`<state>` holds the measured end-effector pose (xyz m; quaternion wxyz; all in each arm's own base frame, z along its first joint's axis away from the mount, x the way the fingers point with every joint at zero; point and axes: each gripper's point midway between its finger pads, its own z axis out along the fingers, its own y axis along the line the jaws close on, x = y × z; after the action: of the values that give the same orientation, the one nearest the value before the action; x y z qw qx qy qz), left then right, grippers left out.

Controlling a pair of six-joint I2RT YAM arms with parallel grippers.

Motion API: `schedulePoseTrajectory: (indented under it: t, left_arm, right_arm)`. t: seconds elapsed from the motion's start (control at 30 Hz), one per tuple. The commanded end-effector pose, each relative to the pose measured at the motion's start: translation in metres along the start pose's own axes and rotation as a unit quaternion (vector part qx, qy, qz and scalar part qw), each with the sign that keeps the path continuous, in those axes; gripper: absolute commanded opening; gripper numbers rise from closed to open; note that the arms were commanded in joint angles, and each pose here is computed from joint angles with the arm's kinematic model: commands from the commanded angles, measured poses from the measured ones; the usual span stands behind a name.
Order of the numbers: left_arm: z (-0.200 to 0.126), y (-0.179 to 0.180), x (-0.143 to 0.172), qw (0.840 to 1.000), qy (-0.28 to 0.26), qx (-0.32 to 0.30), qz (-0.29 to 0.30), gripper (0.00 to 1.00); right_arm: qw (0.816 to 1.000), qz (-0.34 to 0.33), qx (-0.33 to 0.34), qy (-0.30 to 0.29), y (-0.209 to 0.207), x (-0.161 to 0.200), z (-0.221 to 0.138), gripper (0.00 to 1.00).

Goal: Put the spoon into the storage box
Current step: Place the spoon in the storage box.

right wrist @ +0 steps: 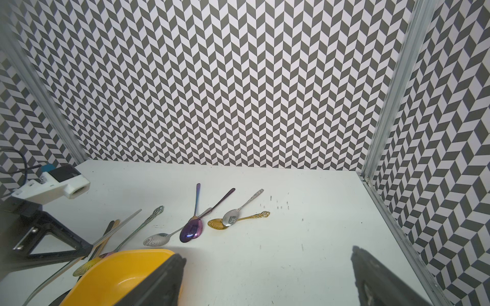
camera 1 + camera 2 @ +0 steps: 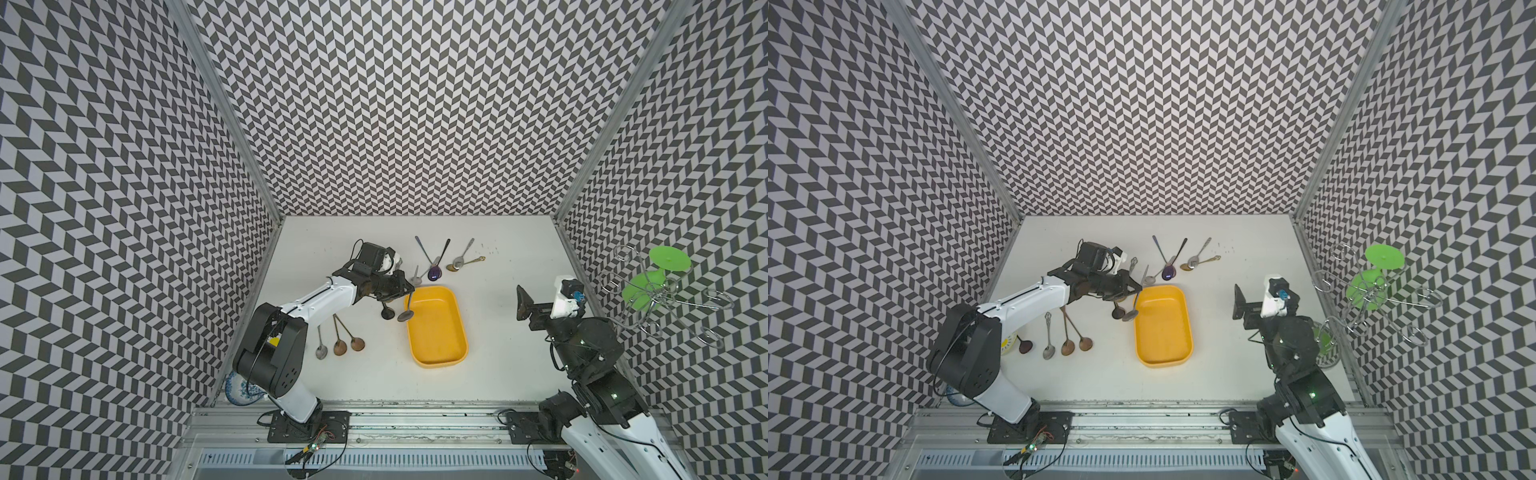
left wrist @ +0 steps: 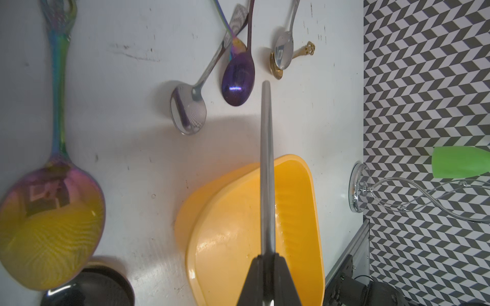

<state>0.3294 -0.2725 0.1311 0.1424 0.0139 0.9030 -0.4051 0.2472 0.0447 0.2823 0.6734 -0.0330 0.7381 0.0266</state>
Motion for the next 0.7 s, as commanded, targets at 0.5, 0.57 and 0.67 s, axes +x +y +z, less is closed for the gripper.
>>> schedulePoseTrajectory:
  t: [0.5,0.57,0.67]
  left_arm:
    - [-0.012,-0.034,0.075,0.970,0.116,0.100,-0.190,0.00]
    - [-0.011,-0.034,0.068,0.972,0.103,0.096,-0.188,0.00]
    - [-0.007,-0.029,0.062,0.974,0.089,0.082,-0.192,0.00]
  right_arm:
    - [1.000,0.003,-0.005,-0.031,0.001,-0.012,-0.002,0.99]
    - [0.999,0.004,-0.005,-0.032,0.001,-0.013,-0.003,0.99]
    - [0.999,0.003,-0.004,-0.032,0.001,-0.013,-0.003,0.99]
